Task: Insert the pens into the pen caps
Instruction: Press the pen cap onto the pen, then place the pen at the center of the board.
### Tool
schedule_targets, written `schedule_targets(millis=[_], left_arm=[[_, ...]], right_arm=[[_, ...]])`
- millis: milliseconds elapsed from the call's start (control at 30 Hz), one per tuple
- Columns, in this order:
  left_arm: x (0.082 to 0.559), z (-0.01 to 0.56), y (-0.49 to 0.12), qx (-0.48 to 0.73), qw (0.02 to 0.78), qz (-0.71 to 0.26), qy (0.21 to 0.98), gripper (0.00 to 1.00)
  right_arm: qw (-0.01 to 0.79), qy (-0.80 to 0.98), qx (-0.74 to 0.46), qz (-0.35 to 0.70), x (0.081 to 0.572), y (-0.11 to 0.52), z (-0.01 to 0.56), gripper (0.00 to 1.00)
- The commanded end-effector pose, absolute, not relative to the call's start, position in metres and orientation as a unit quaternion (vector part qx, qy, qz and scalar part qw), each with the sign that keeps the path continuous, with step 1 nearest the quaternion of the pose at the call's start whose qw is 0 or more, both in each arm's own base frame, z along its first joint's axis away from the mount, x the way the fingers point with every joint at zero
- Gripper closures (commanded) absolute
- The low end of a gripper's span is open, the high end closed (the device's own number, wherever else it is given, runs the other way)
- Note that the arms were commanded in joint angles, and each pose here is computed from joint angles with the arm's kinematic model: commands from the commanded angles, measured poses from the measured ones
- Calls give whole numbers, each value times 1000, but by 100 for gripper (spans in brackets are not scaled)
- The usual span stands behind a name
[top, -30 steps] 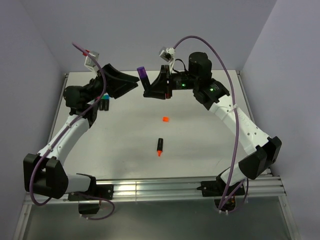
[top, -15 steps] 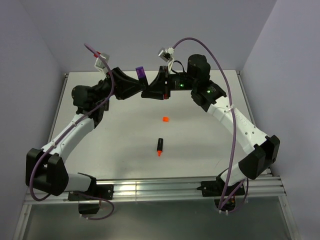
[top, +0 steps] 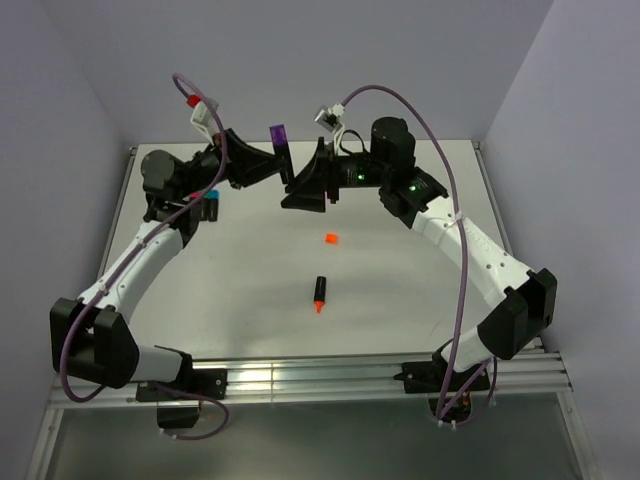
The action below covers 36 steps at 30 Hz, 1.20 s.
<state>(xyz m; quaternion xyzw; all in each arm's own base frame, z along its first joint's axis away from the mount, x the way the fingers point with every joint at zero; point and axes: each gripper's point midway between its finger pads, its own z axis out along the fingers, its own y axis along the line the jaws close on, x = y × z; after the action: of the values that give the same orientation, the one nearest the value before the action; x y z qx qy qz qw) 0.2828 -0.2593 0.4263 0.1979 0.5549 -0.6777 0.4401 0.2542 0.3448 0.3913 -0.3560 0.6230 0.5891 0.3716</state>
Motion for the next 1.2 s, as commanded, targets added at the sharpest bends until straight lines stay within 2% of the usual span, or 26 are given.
schedule_targets(millis=[0,33,67,167,433,767,1167], left_arm=[[320,411,-232,167,463,-606,625,100],[332,400,-225,158,467,-579,650,100],[352,369,-213,137,458,-513,713,100],[379,310,-189,122,427,-400,802,100],[408,175,-157,71,279,-310,906,100],[466,114,-127,11,240,-273,932,100],[488,66,-85,-37,216,-200,955,100]], right_arm=[[398,625,-354,571,257,327,393,25],[393,638,-346,565,260,322,385,19],[401,640,-347,556,263,316,383,17],[413,658,-333,534,274,298,371,15],[424,678,-321,507,286,276,355,15],[405,685,-317,517,289,280,348,16],[398,690,-314,516,292,281,341,16]])
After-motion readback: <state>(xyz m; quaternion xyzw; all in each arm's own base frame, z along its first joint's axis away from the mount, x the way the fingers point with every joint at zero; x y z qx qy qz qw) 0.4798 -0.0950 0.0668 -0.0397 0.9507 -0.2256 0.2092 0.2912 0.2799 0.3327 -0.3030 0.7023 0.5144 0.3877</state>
